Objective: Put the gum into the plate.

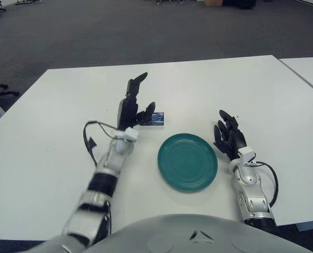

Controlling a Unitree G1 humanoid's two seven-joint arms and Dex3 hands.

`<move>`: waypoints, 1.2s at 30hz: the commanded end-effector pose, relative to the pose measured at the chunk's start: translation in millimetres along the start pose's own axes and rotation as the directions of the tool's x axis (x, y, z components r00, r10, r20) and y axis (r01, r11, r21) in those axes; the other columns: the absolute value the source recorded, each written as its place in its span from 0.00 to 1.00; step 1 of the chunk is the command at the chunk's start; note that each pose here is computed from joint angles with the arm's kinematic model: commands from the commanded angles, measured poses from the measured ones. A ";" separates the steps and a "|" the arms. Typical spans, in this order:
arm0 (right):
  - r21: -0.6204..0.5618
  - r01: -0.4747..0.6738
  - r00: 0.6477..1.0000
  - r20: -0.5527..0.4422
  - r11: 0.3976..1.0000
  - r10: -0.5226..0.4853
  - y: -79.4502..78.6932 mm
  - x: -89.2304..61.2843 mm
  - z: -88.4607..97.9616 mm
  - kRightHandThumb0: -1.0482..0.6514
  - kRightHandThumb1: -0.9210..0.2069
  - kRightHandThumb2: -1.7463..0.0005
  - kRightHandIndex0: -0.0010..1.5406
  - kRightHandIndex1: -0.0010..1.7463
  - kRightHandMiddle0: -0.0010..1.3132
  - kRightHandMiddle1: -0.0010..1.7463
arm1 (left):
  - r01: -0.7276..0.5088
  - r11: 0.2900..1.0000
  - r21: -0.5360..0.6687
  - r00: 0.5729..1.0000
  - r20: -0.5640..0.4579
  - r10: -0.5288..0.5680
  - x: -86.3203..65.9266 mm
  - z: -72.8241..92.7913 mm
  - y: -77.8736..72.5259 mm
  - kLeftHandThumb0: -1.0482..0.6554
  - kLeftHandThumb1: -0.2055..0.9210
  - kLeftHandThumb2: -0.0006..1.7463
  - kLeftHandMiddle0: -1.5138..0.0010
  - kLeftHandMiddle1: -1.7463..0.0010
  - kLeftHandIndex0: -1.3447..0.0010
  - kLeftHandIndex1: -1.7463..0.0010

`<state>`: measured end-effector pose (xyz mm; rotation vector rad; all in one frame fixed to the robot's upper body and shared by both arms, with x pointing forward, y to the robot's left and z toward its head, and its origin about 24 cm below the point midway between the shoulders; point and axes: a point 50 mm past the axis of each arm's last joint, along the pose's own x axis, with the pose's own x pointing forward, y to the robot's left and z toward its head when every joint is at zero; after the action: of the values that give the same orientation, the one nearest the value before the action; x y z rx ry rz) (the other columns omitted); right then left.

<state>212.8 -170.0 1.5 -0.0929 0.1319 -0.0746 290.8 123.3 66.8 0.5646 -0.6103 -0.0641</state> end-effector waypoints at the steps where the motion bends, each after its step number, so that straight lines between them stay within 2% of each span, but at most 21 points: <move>1: 0.002 0.005 0.991 -0.134 1.000 -0.004 3.1 -9.3 -25.4 0.20 0.00 0.60 0.17 0.01 0.00 0.26 | 0.100 0.978 0.181 0.994 0.023 -0.106 20.0 -13.5 13.1 0.00 1.00 0.32 0.71 0.98 0.95 0.43; 4: 0.002 0.009 0.991 -0.135 1.000 -0.009 3.3 -9.8 -25.7 0.21 0.00 0.60 0.17 0.01 0.00 0.26 | 0.163 0.952 0.258 0.984 0.032 -0.177 33.0 -15.3 14.4 0.00 1.00 0.31 0.71 0.98 0.94 0.42; 9: 0.008 0.017 0.990 -0.142 1.000 -0.016 3.6 -10.5 -26.4 0.20 0.00 0.59 0.17 0.00 0.00 0.27 | 0.288 0.878 0.382 0.951 -0.002 -0.310 48.3 -19.3 7.8 0.00 1.00 0.28 0.74 0.99 0.93 0.40; 15: 0.015 0.028 0.989 -0.147 1.000 -0.025 4.3 -11.0 -28.4 0.20 0.00 0.59 0.17 0.00 0.00 0.27 | 0.471 0.784 0.405 0.870 -0.066 -0.489 59.9 -25.1 -1.0 0.00 1.00 0.24 0.76 1.00 0.91 0.36; 19: 0.020 0.031 0.989 -0.145 0.999 -0.027 5.3 -11.8 -29.5 0.20 0.00 0.59 0.17 0.00 0.00 0.28 | 0.541 0.743 0.393 0.828 -0.093 -0.553 62.0 -27.6 -4.7 0.00 1.00 0.23 0.77 1.00 0.92 0.33; 20: 0.021 0.031 0.989 -0.144 0.999 -0.027 5.4 -12.2 -29.7 0.20 0.00 0.59 0.17 0.00 0.00 0.28 | 0.572 0.723 0.386 0.808 -0.112 -0.579 62.4 -28.9 -8.0 0.00 1.00 0.22 0.76 0.99 0.89 0.33; 23: 0.023 0.030 0.990 -0.140 0.999 -0.026 6.2 -13.0 -30.3 0.21 0.00 0.59 0.17 0.00 0.00 0.28 | 0.635 0.674 0.378 0.762 -0.158 -0.629 61.8 -32.7 -14.8 0.00 1.00 0.23 0.78 1.00 0.91 0.30; 28: 0.018 0.027 0.990 -0.137 0.999 -0.025 6.8 -14.0 -30.0 0.21 0.00 0.58 0.17 0.00 0.00 0.26 | 0.724 0.569 0.391 0.671 -0.207 -0.711 57.0 -36.3 -22.6 0.00 1.00 0.23 0.81 1.00 0.92 0.28; 36: 0.018 0.034 0.989 -0.146 0.999 -0.031 5.2 -15.6 -32.1 0.21 0.00 0.58 0.17 0.00 0.00 0.25 | 0.812 0.444 0.379 0.557 -0.273 -0.785 47.8 -41.5 -29.3 0.00 1.00 0.22 0.84 1.00 0.95 0.30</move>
<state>211.3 -163.8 -1.9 -0.0745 0.1207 -0.1004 353.0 107.2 46.0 1.2684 -0.2590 -0.8056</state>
